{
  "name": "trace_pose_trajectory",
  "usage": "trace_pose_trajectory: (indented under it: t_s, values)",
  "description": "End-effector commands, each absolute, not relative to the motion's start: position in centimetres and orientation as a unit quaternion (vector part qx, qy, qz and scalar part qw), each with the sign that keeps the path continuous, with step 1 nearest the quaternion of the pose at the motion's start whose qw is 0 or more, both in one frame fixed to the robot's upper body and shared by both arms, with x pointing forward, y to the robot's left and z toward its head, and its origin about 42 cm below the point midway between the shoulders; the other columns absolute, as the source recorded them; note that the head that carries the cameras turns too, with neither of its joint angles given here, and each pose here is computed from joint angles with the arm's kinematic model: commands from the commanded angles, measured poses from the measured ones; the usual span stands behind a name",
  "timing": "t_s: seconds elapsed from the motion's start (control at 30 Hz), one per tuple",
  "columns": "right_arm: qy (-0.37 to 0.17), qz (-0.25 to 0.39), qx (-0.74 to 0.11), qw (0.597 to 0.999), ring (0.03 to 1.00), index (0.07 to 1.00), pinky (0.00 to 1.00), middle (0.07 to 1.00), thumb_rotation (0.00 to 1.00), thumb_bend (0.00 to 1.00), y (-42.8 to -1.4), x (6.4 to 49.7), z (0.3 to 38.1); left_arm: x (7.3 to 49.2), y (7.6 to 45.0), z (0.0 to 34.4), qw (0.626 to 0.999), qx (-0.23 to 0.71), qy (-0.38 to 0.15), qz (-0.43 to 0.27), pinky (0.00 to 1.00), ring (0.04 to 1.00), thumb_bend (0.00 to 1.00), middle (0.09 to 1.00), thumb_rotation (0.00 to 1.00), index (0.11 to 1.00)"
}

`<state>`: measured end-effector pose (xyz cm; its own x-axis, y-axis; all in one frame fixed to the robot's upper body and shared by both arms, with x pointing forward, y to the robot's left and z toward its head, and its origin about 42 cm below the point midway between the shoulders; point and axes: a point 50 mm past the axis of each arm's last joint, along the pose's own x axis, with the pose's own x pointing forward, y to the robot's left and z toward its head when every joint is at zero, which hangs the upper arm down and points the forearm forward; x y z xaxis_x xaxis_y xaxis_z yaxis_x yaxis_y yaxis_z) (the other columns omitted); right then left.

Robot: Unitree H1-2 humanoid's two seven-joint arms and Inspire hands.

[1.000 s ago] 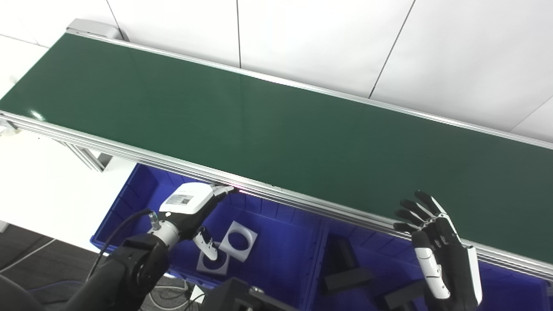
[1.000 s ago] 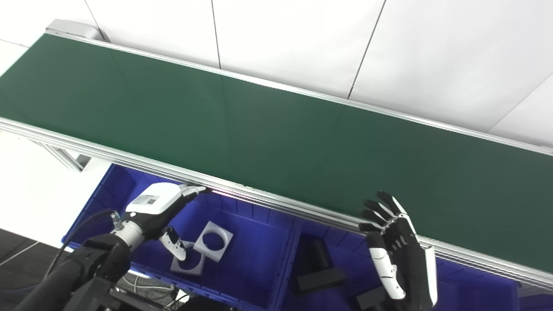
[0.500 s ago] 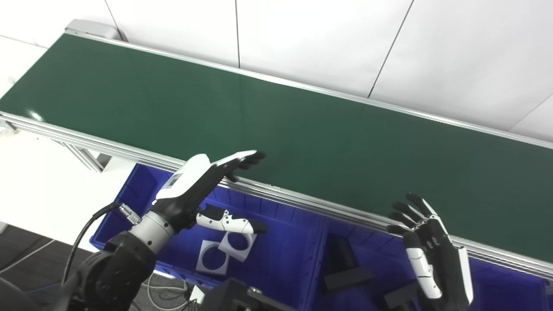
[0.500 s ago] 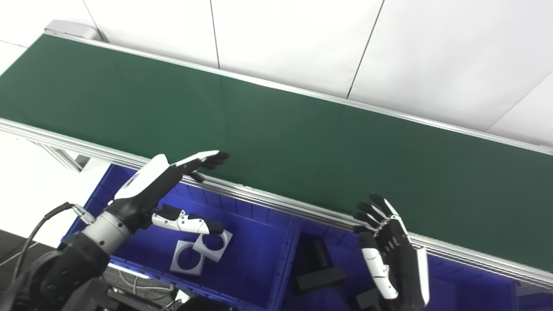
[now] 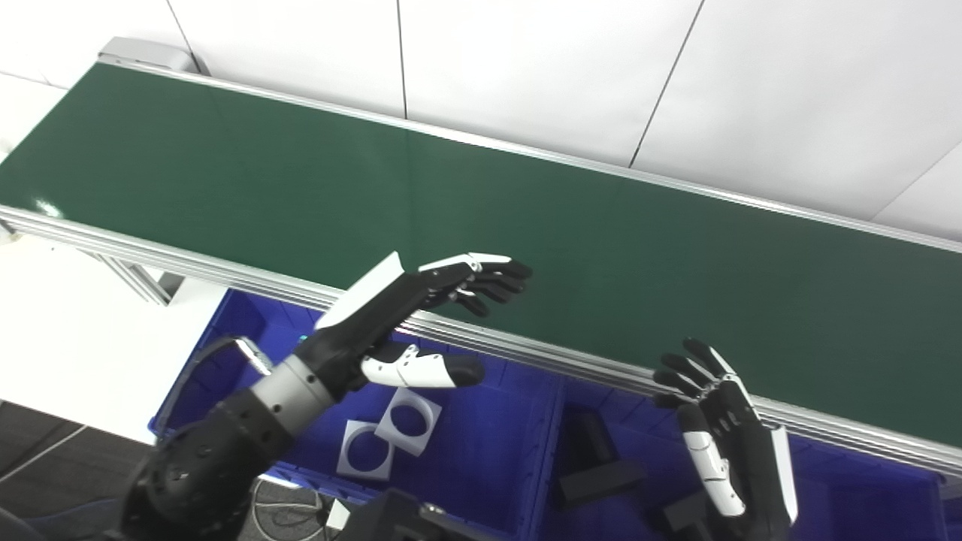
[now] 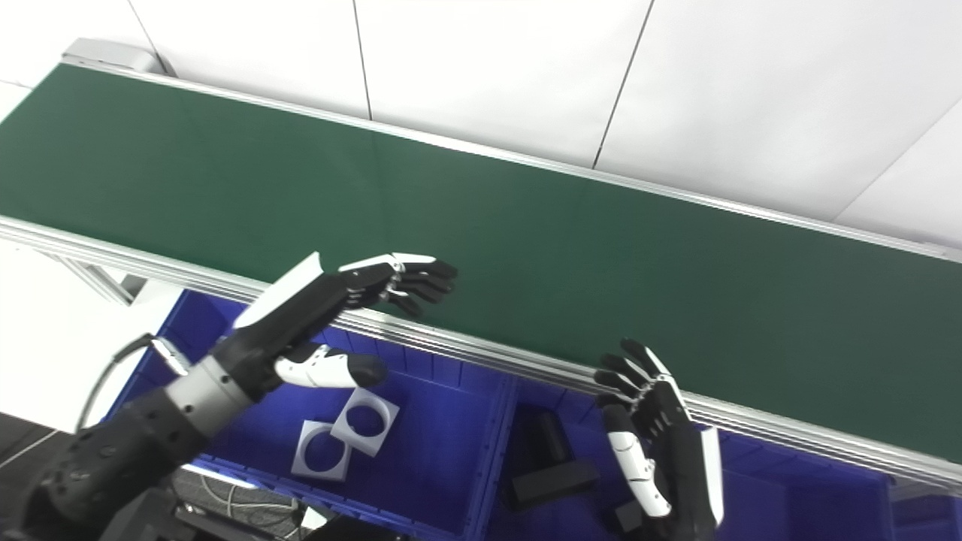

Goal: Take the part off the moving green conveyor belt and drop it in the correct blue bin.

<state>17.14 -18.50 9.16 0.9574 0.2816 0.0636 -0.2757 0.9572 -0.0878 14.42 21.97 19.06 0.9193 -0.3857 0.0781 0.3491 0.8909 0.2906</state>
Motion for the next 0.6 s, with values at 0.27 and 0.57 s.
trace_pose_trajectory:
  t_s: [0.27, 0.57]
  values:
    - [-0.080, 0.128, -0.045, 0.988, 0.718, 0.842, 0.62, 0.773, 0.68, 0.60, -17.3, 16.7, 9.6, 16.9, 18.2, 13.6, 0.975, 0.033, -0.085, -0.201, 0.75, 0.797, 0.87, 0.816, 0.87, 0.858]
    - [-0.076, 0.120, -0.043, 0.989, 0.747, 0.853, 0.64, 0.794, 0.67, 0.62, -15.8, 16.4, 9.2, 18.4, 18.5, 8.2, 0.982, -0.022, -0.047, -0.180, 0.78, 0.793, 0.78, 0.816, 0.83, 0.836]
